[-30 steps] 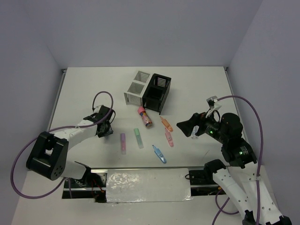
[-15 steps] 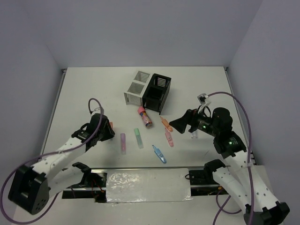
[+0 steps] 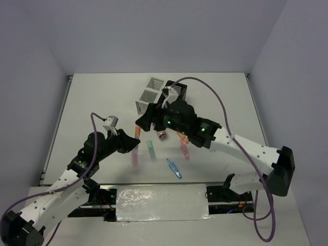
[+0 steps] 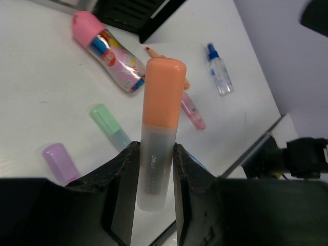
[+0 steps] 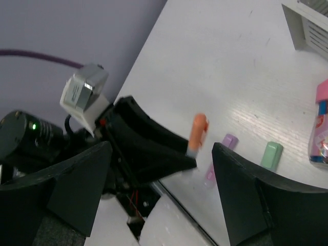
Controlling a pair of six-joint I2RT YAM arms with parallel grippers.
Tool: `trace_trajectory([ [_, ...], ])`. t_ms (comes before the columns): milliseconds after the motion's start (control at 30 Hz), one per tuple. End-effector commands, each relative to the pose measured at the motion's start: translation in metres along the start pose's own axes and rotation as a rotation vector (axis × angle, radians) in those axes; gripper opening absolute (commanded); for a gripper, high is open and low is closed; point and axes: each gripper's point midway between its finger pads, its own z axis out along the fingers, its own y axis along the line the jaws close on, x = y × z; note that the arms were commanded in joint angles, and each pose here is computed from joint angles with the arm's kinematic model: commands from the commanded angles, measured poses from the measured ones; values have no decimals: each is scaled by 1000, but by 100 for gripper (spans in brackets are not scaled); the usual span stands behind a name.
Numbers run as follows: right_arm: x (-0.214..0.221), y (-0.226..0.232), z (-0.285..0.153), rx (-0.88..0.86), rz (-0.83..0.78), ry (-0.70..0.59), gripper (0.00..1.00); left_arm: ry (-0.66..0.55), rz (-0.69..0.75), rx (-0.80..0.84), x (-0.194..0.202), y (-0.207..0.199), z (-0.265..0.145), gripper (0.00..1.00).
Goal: Sort the stationery into containers
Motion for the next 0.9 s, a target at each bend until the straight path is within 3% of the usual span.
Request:
trace_trajectory([
  [0,-23,8,23,134,3,-115,85,-42,89,210,-15,-43,-7,0],
  [267,26,-2,58,227,-40,-7,72,-71,116,269,-21,-57,-14,0],
  [367,35,-10,64,255,-44,14,71,-75,125,270,-23,-58,-14,0],
  [467,42,-11,67,252,-46,31,57,-82,125,253,-25,-55,-13,0],
  [500,43,-13,67,253,-47,33,39,-81,124,246,-25,-54,-13,0],
  [600,46,-11,66,236,-37,38,17,-84,124,231,-25,-52,-12,4],
  [633,47,-10,66,232,-35,40,13,-79,123,222,-24,-50,-11,9],
  [667,45,-8,66,222,-35,33,2,-84,126,210,-27,-49,-11,15],
  [700,46,-8,65,216,-38,35,0,-75,127,200,-26,-47,-9,35],
  [767,37,-6,66,186,-72,12,0,-68,115,151,-28,-41,-7,66],
  [800,31,-11,66,191,-87,-2,0,-58,94,110,-27,-34,-6,99],
  [867,0,-35,61,256,-138,-95,0,-18,76,14,-27,-23,-8,99],
])
